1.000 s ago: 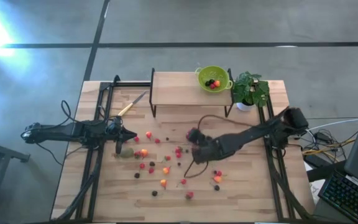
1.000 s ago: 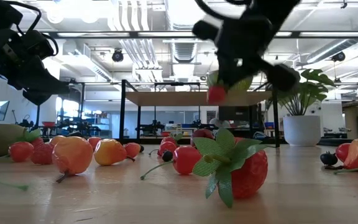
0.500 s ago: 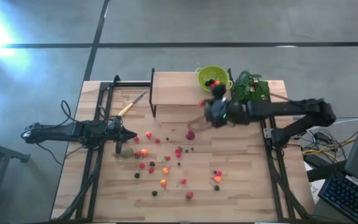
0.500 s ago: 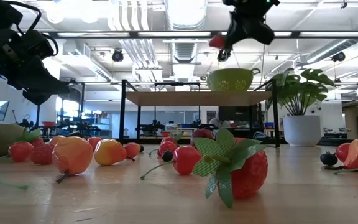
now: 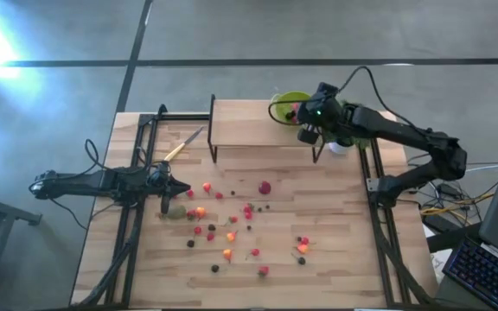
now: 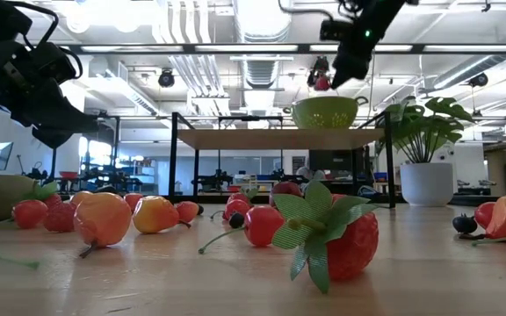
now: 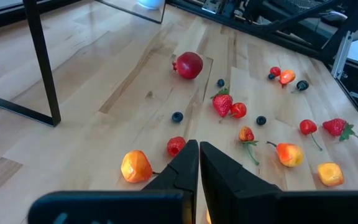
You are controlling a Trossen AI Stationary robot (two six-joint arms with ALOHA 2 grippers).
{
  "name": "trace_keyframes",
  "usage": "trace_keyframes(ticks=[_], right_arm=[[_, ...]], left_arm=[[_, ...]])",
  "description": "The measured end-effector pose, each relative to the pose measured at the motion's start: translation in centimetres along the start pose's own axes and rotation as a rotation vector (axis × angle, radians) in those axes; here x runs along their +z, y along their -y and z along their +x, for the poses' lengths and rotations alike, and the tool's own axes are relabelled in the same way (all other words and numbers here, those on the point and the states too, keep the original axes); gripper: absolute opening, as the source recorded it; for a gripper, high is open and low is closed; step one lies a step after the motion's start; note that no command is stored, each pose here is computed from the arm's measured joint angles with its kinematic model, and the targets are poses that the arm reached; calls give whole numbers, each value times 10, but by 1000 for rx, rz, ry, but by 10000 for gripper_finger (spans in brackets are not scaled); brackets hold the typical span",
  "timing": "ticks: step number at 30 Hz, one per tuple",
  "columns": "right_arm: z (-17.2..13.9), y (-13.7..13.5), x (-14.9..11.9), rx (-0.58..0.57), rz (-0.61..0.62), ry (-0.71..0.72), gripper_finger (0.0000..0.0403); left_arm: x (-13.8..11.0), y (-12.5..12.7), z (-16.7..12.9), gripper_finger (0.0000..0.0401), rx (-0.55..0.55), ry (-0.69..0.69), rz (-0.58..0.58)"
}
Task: Build produce basket
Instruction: Put the strawberry into the green basket
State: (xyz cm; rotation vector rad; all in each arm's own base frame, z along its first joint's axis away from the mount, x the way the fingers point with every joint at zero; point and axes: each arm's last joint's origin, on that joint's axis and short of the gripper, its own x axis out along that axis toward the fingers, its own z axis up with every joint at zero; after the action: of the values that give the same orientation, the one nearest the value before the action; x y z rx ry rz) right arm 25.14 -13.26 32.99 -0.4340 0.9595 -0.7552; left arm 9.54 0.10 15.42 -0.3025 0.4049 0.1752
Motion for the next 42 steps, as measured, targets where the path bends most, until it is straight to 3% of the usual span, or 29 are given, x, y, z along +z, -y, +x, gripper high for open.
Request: trace_keyframes(ticks=[12,26,42], right_arm=[[38,-9,-4,16,-82,-116,8],[40,-6,1,-18,-107,-140,13],[28,4,9,-50,-96,-139,118]], left_arm=[[0,0,0,21,0,0,0],[0,0,0,21,0,0,0],[0,0,0,21,0,0,0]])
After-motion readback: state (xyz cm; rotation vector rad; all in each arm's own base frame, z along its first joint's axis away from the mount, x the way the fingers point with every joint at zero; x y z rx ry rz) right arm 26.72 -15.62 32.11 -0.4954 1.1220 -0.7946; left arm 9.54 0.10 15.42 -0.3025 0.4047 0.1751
